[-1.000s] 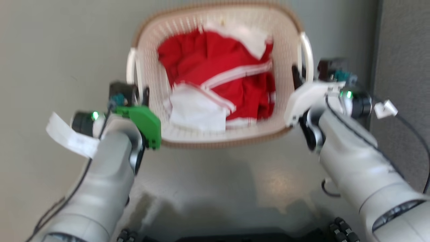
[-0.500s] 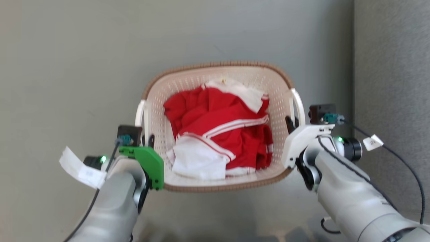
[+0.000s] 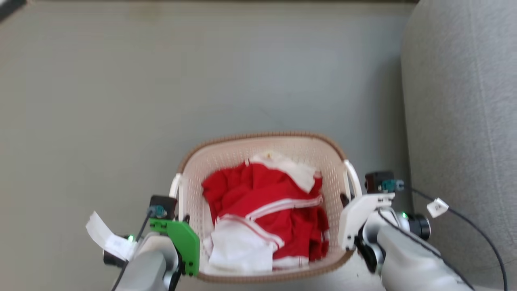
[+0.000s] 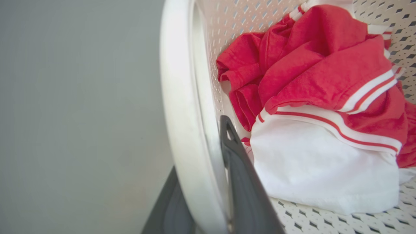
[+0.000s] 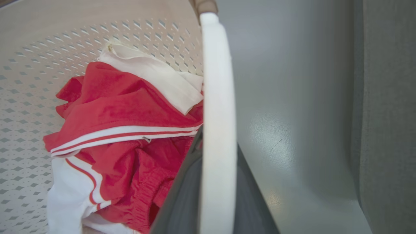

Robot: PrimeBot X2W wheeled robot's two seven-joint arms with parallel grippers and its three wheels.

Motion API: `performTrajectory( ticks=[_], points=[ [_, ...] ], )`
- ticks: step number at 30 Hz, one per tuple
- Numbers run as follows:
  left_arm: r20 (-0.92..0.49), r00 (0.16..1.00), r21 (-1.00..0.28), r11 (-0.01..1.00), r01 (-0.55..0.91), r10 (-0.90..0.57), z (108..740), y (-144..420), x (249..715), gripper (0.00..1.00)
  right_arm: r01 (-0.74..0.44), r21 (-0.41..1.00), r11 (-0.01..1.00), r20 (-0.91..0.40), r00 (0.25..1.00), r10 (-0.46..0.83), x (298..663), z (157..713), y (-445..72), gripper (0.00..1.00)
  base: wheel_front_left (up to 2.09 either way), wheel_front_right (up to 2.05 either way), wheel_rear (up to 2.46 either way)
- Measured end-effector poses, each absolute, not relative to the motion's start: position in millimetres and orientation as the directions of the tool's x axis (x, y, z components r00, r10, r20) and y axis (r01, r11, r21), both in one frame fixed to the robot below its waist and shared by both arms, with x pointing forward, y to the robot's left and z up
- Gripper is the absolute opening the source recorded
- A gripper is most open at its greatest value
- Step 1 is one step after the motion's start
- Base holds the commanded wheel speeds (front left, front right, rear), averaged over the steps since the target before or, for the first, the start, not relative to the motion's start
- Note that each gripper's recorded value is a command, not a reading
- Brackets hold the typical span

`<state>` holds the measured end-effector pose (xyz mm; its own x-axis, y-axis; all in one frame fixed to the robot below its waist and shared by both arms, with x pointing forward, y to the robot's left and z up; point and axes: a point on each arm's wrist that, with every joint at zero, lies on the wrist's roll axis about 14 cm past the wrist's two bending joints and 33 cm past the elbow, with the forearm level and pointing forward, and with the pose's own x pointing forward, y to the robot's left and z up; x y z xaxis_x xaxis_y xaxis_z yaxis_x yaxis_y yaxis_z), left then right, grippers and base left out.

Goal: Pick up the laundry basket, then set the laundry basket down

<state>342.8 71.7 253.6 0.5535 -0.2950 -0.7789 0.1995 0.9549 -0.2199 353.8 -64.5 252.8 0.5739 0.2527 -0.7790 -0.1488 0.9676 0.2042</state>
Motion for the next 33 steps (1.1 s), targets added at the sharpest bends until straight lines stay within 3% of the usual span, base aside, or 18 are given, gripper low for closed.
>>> performTrajectory(
  ticks=[21,33],
  points=[
    [-0.776,0.557,-0.207,0.953,0.22,-0.297,285,73,274,0.0,-0.155,0.23,0.961,-0.774,0.569,0.277,279,287,-58,0.0,0.0,0.0,0.0],
    [-0.74,0.606,-0.19,0.955,0.228,-0.292,301,75,274,0.0,-0.174,0.23,0.957,-0.738,0.61,0.289,276,304,-54,0.0,0.0,0.0,0.0]
  ],
)
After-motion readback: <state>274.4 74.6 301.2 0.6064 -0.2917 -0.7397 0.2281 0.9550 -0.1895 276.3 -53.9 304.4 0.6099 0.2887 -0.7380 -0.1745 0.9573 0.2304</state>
